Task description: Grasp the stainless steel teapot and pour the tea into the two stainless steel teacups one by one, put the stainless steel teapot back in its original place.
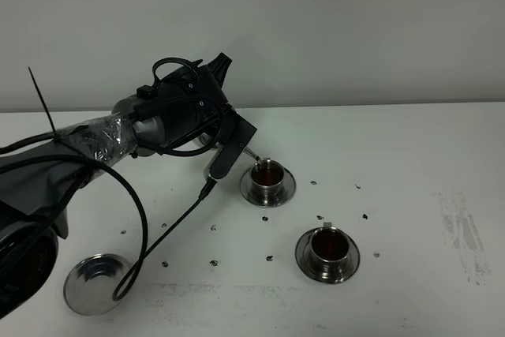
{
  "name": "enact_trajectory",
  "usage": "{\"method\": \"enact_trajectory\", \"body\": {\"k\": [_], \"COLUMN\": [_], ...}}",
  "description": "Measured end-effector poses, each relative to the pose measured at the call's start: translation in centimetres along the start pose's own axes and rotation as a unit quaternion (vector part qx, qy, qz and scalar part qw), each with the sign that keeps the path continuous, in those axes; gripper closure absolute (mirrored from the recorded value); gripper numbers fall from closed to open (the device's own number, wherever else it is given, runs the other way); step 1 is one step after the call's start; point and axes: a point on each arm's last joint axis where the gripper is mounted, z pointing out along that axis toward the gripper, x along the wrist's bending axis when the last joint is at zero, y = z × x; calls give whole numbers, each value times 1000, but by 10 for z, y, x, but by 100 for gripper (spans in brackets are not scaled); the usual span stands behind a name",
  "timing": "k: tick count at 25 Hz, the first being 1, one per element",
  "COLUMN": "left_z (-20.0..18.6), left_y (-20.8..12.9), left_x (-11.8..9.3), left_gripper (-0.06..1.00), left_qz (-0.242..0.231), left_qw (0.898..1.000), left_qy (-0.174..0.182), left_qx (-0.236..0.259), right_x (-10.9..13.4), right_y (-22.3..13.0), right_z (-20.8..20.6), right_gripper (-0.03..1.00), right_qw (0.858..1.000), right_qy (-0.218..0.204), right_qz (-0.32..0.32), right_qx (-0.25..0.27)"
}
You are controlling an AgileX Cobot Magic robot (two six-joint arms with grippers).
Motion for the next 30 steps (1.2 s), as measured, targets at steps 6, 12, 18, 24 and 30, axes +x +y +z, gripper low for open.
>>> {"method": "enact_trajectory", "body": {"k": [6,12,18,24,30], "left_z": [0,0,0,0,0], "left_y": [0,0,0,0,0], "left_x": [1,1,1,2,2], "left_gripper": [74,74,74,74,74], "left_qz": [2,3,6,7,7], "left_qw": [1000,1000,1000,1000,1000], "left_qy": [4,4,7,8,9], "left_qx": [-1,-1,2,2,2], "right_x": [0,0,0,0,0], "right_y": [0,0,0,0,0], "right_z": [0,0,0,0,0], "right_gripper": [73,73,73,73,73], "right_qw": [1000,1000,1000,1000,1000], "right_qy": [0,0,0,0,0], "right_qz": [0,0,0,0,0], "right_qx": [0,0,0,0,0]}}
